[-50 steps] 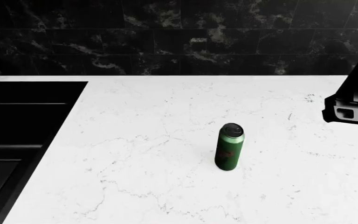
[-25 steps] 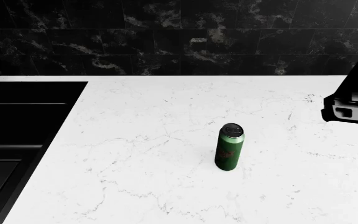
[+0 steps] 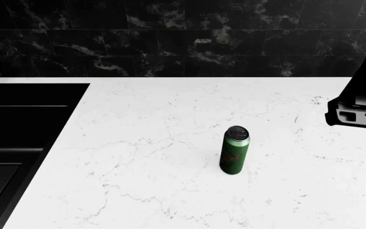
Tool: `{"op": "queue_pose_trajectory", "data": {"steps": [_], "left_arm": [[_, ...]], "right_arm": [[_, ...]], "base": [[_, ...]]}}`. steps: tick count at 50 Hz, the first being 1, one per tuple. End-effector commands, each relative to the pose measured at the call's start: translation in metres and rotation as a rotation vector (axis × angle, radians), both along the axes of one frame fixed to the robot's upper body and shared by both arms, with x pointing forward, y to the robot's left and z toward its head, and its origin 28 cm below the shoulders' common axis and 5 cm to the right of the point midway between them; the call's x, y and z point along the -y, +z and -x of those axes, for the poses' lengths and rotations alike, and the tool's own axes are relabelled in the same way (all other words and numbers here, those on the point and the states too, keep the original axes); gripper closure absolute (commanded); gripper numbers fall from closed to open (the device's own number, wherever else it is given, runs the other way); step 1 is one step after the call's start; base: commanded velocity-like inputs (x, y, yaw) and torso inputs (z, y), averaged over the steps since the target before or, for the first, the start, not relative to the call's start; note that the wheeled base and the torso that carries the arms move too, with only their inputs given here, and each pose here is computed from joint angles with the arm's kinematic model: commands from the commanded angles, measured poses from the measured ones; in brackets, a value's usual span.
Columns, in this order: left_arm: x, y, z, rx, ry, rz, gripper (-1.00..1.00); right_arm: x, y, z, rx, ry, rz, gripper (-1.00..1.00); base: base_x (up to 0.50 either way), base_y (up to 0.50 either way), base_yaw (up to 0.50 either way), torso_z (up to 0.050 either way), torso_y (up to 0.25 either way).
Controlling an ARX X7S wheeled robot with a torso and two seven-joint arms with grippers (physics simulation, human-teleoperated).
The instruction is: Pick the cans from the counter and place them in their designated side in the cabinet.
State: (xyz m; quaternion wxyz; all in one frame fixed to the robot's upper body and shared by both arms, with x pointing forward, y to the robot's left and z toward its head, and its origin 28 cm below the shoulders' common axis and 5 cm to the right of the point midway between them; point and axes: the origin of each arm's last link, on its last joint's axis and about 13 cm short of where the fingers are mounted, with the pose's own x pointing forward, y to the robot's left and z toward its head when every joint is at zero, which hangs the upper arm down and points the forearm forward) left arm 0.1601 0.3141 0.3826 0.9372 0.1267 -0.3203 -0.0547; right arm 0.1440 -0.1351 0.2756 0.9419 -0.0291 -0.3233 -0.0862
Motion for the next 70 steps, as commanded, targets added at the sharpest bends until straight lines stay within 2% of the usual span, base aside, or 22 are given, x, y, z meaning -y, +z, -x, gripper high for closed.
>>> {"op": "queue_pose_trajectory", "data": {"steps": [1, 23, 30, 42, 51, 58, 70], "left_arm": [[0.001, -0.029, 0.016, -0.089, -0.026, 0.058, -1.0], [-0.004, -0.056, 0.005, -0.291, -0.085, 0.192, -1.0], [-0.006, -0.06, 0.001, -0.348, -0.1, 0.201, -1.0], [-0.007, -0.071, -0.009, -0.497, -0.18, 0.105, -1.0], [-0.003, -0.08, -0.01, -0.602, -0.339, 0.004, -1.0], [0.001, -0.087, -0.012, -0.677, -0.406, -0.069, -1.0], [0.014, -0.093, -0.02, -0.746, -0.498, -0.118, -1.0]], "right_arm": [[-0.001, 0.0, 0.001, 0.002, 0.0, 0.0, -1.0], [0.0, 0.002, 0.0, 0.001, -0.002, -0.001, -1.0], [0.0, 0.001, 0.0, 0.0, -0.004, -0.002, -1.0], [0.001, 0.0, 0.001, 0.0, -0.009, -0.007, -1.0], [0.001, 0.0, 0.002, -0.001, -0.013, -0.005, -1.0], [0.001, -0.001, 0.002, -0.003, -0.015, -0.006, -1.0], [0.002, 0.001, 0.002, 0.001, -0.016, -0.007, -1.0]], "base": [[0.0, 0.0, 0.0, 0.0, 0.0], [0.0, 0.0, 0.0, 0.0, 0.0], [0.0, 0.0, 0.0, 0.0, 0.0], [0.0, 0.0, 0.0, 0.0, 0.0], [0.0, 0.0, 0.0, 0.0, 0.0], [0.0, 0.0, 0.0, 0.0, 0.0], [0.0, 0.0, 0.0, 0.0, 0.0]]}}
